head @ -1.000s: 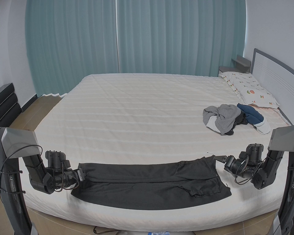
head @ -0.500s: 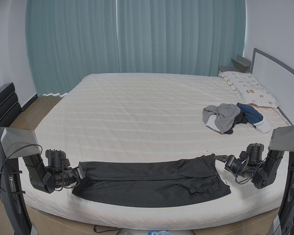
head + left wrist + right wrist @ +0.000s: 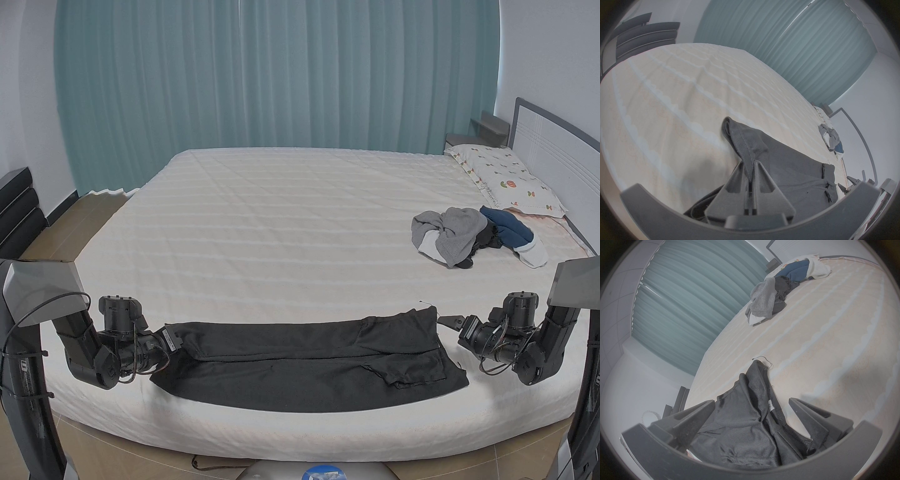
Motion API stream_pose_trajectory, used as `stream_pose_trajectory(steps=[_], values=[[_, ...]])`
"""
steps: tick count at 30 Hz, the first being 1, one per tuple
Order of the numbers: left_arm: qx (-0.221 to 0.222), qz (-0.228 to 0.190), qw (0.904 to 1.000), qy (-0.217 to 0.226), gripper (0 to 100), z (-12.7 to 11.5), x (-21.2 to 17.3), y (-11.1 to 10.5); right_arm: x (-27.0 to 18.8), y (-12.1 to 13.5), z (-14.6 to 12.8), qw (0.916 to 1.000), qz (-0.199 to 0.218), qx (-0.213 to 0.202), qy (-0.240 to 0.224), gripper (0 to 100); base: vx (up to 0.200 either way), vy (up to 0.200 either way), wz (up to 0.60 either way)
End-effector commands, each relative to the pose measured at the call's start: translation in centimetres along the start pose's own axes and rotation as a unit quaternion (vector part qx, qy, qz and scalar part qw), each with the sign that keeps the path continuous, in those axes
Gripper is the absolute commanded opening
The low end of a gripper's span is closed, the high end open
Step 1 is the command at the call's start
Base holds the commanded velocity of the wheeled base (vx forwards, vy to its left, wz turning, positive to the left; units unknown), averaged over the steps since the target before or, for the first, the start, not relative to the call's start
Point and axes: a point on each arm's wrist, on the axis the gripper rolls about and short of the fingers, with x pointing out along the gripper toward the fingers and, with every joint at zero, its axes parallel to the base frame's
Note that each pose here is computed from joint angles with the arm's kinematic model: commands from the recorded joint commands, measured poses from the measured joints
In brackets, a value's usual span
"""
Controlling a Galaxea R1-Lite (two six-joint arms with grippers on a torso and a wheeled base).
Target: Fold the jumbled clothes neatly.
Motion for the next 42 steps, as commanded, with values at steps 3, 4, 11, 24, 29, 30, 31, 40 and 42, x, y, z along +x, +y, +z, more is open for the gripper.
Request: stream_pose_trajectory(steps=[3,4,11,24,29,30,31,40,42], values=[[0.012,-0.018,0.9998,0.0,0,-0.3,-0.8,-1.7,0.1,0.0,-0.1,1.0,0.0,0.0,0.001,100,0.0,-0.2,0.0],[0.013,-0.023,0.9997,-0.002,0,-0.3,-1.0,-2.2,0.1,0.0,-0.1,1.0,0.0,0.0,0.001,100,0.0,-0.2,0.0],[0.026,-0.033,0.9982,-0.042,0,0.1,-2.8,-5.9,0.0,0.1,-0.1,0.9999,0.001,0.012,0.001,100,0.0,-0.2,0.0],[0.071,-0.03,0.997,0.011,0,0.9,-5.5,-13.7,-0.2,0.2,0.1,0.9999,0.002,0.014,-0.003,100,0.0,-0.2,0.0],[0.092,-0.037,0.9947,0.027,0,0.2,-5.3,-16.7,-0.3,0.1,0.1,0.9999,0.002,0.015,-0.002,100,0.0,-0.2,0.0],[0.095,-0.039,0.9943,0.03,0,0.1,-5.3,-17.0,-0.3,0.1,0.1,0.9999,0.001,0.015,-0.002,100,0.0,-0.2,0.0],[0.096,-0.041,0.994,0.032,0,0.1,-5.4,-17.3,-0.3,0.1,0.1,0.9999,0.002,0.015,-0.002,100,0.0,-0.2,0.0],[0.105,-0.042,0.9907,0.076,0,-1.4,-2.6,-20.5,-0.2,0.1,0.1,0.9999,0.002,0.013,-0.002,100,0.0,-0.2,0.0],[0.102,-0.042,0.9907,0.08,0,-1.7,-1.9,-20.8,-0.2,0.1,0.1,0.9999,0.002,0.013,-0.002,100,0.0,-0.2,0.0]])
